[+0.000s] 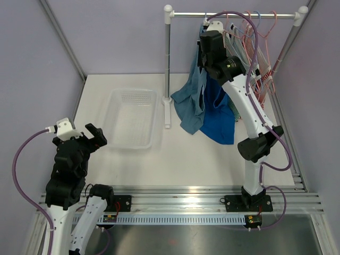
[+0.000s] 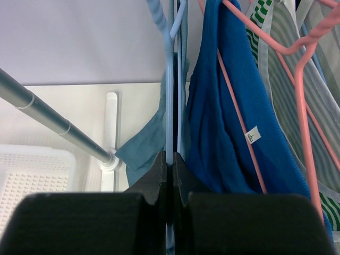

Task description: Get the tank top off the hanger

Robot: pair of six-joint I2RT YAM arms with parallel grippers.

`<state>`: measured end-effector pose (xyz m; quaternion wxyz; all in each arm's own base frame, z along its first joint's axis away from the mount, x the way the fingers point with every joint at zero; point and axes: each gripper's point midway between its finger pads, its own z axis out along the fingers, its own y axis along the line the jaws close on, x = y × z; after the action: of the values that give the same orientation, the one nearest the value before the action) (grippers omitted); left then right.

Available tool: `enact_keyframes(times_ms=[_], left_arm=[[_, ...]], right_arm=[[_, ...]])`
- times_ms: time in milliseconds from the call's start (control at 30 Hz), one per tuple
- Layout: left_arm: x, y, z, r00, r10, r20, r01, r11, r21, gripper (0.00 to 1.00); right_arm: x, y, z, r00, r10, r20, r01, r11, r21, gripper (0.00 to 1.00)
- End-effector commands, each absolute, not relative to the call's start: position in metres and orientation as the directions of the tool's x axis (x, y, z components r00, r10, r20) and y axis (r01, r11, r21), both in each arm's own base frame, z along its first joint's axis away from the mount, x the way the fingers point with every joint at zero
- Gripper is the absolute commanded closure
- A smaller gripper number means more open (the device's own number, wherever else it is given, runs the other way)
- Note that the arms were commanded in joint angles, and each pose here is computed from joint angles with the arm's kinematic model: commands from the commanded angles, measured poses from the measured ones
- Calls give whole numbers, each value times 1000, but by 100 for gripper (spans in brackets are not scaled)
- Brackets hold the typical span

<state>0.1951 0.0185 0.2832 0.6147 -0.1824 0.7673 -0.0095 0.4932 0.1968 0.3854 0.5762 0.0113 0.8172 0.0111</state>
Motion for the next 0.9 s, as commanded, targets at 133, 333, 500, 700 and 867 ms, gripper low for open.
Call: enact_keyframes(times_ms=[133, 333, 500, 700, 867], left_arm=[[203, 13, 290, -157, -286, -945, -234, 941, -246, 1], [203, 11, 291, -161, -282, -946, -218, 945, -244, 1], [205, 4, 294, -172, -270, -947, -177, 955, -240, 1], [214, -18, 317, -201, -299, -933, -77, 954, -289, 1], [231, -52, 351, -215, -368, -904, 61, 919, -389, 1]], right_arm=[[456, 185, 485, -127, 132, -983, -43, 989, 139, 100], [436, 183, 494, -114, 153, -982, -98, 981, 165, 100], [407, 182, 491, -179, 147, -973, -160, 971, 176, 100], [356, 185, 463, -300, 126, -946, -282, 935, 214, 100], [307, 192, 451, -353, 111, -929, -422, 868, 264, 100]])
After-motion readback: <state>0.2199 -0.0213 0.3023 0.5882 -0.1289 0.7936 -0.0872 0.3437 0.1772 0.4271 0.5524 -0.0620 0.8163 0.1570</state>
